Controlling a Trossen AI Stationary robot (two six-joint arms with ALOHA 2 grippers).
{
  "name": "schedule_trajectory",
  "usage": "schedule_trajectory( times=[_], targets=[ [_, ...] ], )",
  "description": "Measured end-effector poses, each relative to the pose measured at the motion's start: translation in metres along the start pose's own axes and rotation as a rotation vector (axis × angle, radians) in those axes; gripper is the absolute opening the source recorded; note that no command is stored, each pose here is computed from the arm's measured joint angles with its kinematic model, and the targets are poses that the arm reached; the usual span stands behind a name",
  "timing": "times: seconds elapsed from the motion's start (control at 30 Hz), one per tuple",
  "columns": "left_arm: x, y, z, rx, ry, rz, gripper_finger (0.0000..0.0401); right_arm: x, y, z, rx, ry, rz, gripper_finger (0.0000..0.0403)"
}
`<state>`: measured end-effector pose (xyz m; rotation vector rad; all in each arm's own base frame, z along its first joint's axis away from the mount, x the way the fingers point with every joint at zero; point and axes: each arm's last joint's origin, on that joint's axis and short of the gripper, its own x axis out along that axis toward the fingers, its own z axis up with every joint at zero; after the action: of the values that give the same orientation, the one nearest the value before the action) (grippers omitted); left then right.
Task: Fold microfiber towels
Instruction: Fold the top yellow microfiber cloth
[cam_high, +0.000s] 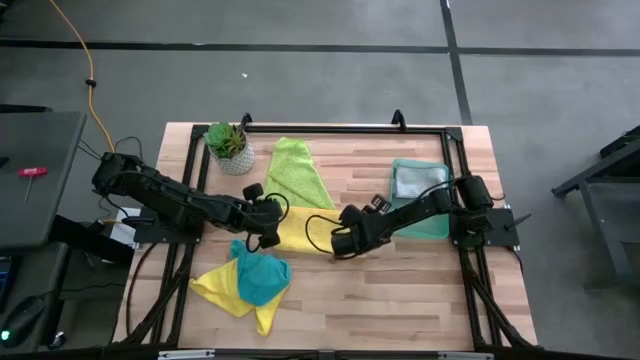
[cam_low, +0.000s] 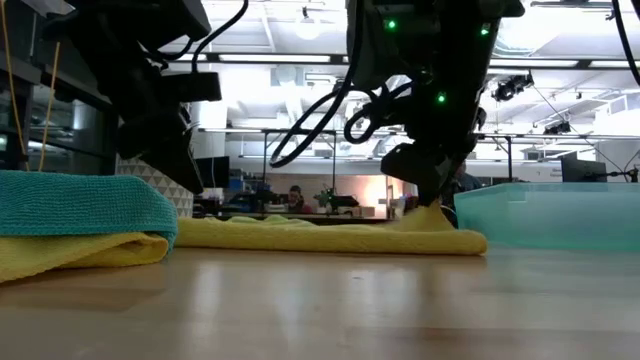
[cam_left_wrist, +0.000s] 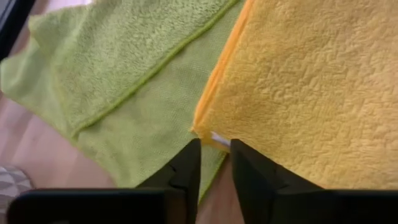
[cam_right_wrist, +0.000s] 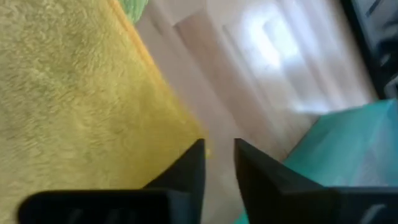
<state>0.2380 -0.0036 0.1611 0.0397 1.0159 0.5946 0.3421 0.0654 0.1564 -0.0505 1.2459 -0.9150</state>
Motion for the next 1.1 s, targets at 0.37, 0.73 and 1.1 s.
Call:
schedule_trajectory(
  times=[0.37,0.73,1.1],
  targets=[
    [-0.008,-0.014,0.002,0.171,0.012,-0.22,0.0158,-0.027,0.004,-0.022,-0.348,-0.036,-0.021,0.0184],
    [-0.01,-0.041,-0.018,0.258,-0.104,-0.427,0.0146,-0.059,0.024,-0.064,-0.456,-0.048,0.041,0.0185],
    [0.011,-0.048,-0.03,0.334,-0.001,-0.382,0.0145,-0.061,0.026,-0.066,-0.494,-0.049,0.066,0.0185]
  ],
)
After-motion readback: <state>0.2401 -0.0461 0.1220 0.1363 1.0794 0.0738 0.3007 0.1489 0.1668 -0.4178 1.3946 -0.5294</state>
